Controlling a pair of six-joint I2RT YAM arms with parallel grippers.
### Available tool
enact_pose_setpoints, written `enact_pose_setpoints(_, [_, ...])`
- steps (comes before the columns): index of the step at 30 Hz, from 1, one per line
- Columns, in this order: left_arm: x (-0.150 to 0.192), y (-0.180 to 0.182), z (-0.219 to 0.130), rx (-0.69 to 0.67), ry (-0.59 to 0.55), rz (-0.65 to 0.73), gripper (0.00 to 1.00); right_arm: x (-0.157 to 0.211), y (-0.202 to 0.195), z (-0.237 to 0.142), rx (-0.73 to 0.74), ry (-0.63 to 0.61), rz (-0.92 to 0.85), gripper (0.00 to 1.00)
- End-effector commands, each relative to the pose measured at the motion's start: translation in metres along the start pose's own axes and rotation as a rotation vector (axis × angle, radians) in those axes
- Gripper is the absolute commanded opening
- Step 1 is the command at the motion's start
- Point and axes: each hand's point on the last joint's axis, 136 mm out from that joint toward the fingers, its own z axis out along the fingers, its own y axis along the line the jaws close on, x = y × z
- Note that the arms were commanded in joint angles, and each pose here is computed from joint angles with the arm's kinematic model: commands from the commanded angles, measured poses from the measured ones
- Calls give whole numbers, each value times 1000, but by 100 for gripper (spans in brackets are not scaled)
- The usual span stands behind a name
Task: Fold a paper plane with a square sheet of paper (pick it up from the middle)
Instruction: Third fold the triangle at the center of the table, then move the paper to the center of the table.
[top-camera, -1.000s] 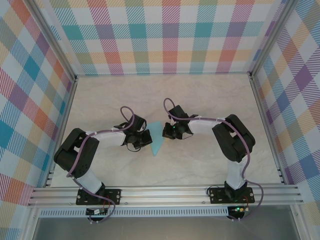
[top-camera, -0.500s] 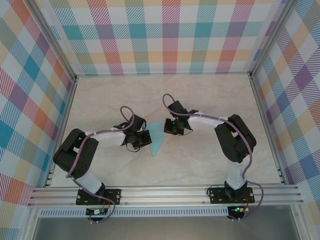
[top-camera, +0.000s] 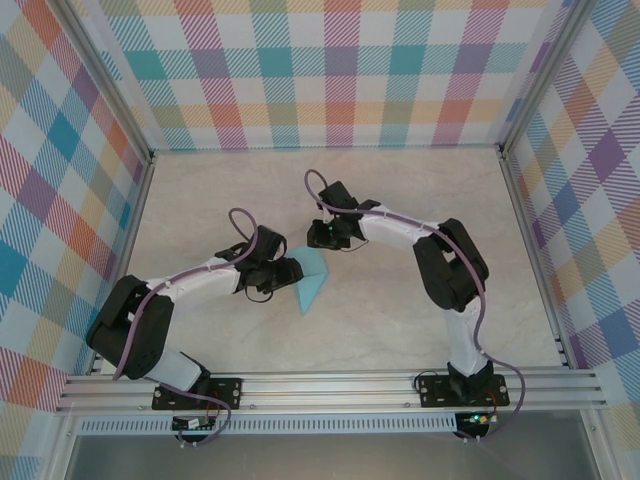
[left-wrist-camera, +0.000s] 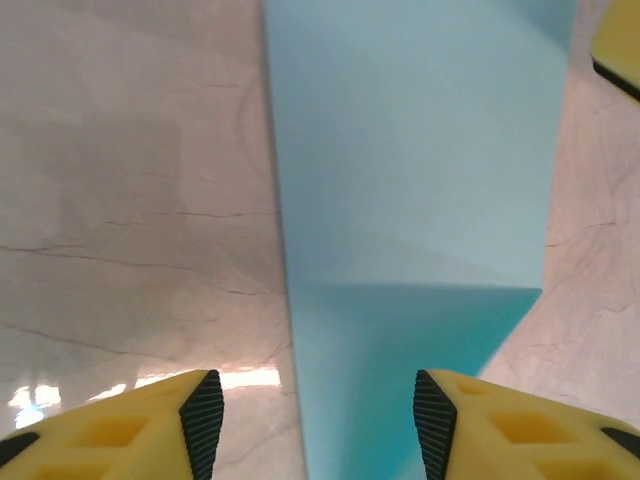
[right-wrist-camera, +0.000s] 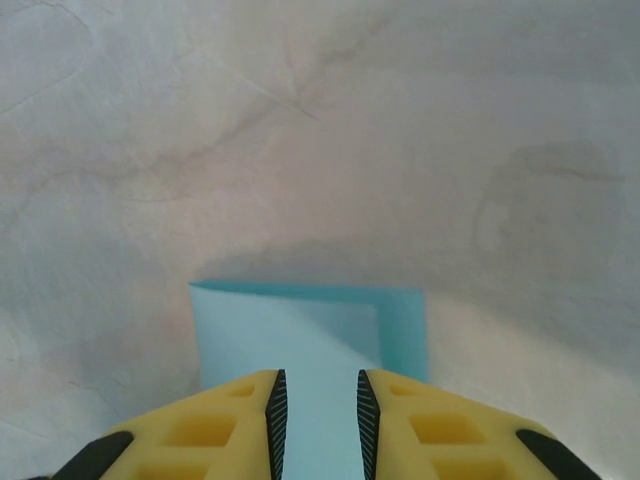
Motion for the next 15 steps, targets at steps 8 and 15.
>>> enact_pose_setpoints(8, [-4,18,-15,-93,-56,-32,71,12,-20,25,109,114,21,30])
enact_pose_setpoints(15, [-6,12,-25,-48,-82,-17,75,26,-61,-1,284,68,119,30])
